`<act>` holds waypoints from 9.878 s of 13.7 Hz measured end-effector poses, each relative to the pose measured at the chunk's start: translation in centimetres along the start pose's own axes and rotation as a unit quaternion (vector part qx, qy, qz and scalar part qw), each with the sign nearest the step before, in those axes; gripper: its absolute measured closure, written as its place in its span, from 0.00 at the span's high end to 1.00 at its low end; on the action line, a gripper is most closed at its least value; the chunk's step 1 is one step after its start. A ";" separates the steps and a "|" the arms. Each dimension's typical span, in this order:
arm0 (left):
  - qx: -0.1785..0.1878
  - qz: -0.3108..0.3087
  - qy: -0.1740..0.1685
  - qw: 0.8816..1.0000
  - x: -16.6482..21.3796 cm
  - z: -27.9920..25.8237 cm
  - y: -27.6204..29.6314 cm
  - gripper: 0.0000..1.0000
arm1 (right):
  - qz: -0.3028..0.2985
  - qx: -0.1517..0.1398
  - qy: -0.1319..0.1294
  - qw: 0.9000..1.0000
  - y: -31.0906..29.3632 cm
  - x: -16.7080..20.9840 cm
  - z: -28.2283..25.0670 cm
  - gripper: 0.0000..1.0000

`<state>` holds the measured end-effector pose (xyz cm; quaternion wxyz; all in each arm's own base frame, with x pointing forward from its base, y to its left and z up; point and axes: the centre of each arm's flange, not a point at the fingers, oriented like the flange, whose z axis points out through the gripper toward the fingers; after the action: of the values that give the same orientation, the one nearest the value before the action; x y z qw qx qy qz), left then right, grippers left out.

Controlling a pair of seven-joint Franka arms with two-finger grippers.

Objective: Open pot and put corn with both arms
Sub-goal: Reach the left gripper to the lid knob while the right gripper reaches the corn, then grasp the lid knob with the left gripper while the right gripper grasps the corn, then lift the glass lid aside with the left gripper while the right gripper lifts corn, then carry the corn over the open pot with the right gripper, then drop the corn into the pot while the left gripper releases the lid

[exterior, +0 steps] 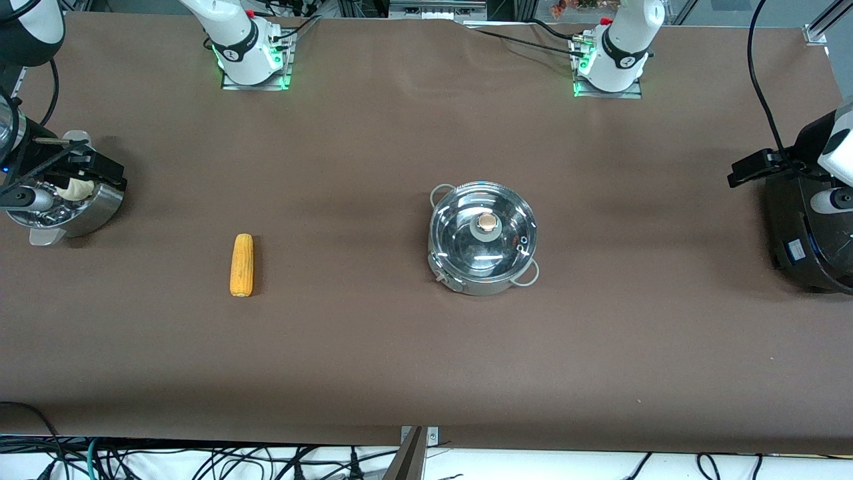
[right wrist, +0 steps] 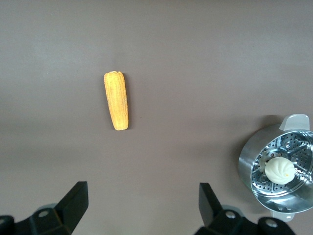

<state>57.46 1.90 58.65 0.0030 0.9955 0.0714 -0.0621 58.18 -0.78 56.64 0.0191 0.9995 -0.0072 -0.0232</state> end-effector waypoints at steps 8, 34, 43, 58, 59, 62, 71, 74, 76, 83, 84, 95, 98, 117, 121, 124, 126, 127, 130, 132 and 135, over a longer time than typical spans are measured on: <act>0.000 0.002 0.000 1.000 0.0 0.0 0.2 1.00 | -0.002 0.001 -0.018 1.000 -0.2 1.3 2.7 1.00; -0.054 -0.001 -0.019 0.998 -3.2 14.7 32.5 1.00 | -0.031 0.048 0.003 0.998 -8.7 11.3 30.0 1.00; -0.033 0.002 -0.002 0.999 -4.1 22.3 38.7 1.00 | -0.069 0.046 0.033 0.996 -10.1 9.3 34.3 1.00; -0.030 0.010 0.001 1.000 -4.1 24.4 39.7 0.81 | -0.099 0.034 0.042 0.994 -8.0 6.7 37.5 1.00; -0.030 0.011 0.000 1.000 -4.1 24.5 39.8 0.77 | -0.099 0.034 0.043 0.994 -8.0 6.7 37.3 1.00; -0.029 0.011 -0.002 1.000 -4.0 24.9 39.9 0.76 | -0.099 0.034 0.043 0.994 -7.9 6.4 36.9 1.00; -0.026 0.010 0.000 1.000 -3.8 25.0 39.7 0.51 | -0.097 0.034 0.034 0.994 -7.9 5.6 37.6 0.99; -0.025 0.009 0.001 1.000 -3.7 24.7 39.5 0.51 | -0.096 0.035 0.035 0.994 -8.1 5.7 37.1 0.75; -0.021 0.007 0.000 1.000 -3.7 23.5 39.2 0.51 | -0.099 0.036 0.026 0.994 -8.3 5.4 36.5 0.51; 0.000 0.001 -0.002 1.000 -1.4 16.0 31.0 0.51 | -0.110 0.038 0.026 0.993 -9.5 5.7 32.7 0.43; 0.001 0.011 -0.003 1.000 -0.5 15.6 29.2 0.51 | -0.116 0.039 0.023 0.992 -10.4 5.8 30.5 0.38; 0.025 0.126 -0.036 0.991 5.8 19.7 8.9 0.51 | -0.053 0.058 0.032 0.996 -41.1 -1.1 8.7 0.31; 0.021 0.139 -0.032 0.990 6.2 21.9 5.5 0.51 | -0.029 0.075 0.042 0.996 -49.0 -3.8 8.5 0.31; 0.011 0.151 -0.005 0.988 4.7 37.0 1.5 0.51 | -0.031 0.121 0.077 0.989 -62.5 -5.3 23.0 0.31; 0.011 0.151 -0.004 0.988 4.7 36.9 1.5 0.66 | -0.037 0.113 0.084 0.989 -62.5 -5.3 23.6 0.26; 0.011 0.150 -0.003 0.989 4.7 36.7 1.5 0.96 | -0.042 0.105 0.091 0.989 -62.5 -5.2 23.7 0.32; 0.011 0.150 -0.004 0.989 4.7 36.6 1.5 1.00 | -0.043 0.104 0.092 0.989 -62.5 -5.2 23.7 0.50; 0.011 0.150 -0.004 0.989 4.6 36.5 1.5 1.00 | -0.043 0.103 0.091 0.990 -62.5 -5.2 23.7 0.62; 0.009 0.150 0.000 0.989 3.5 35.2 1.3 1.00 | -0.043 0.094 0.085 0.991 -62.3 -5.3 23.4 0.95; 0.007 0.146 0.006 0.989 2.5 32.7 0.9 1.00 | -0.043 0.091 0.083 0.991 -62.2 -5.3 22.6 1.00; 0.002 0.139 0.019 0.990 0.9 27.5 -0.2 1.00 | -0.042 0.087 0.085 0.992 -61.7 -5.0 21.1 1.00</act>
<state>54.93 1.81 31.27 0.0083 0.9968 -0.0673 -0.0426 53.02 60.10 33.46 -0.0679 0.9952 0.0343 0.0614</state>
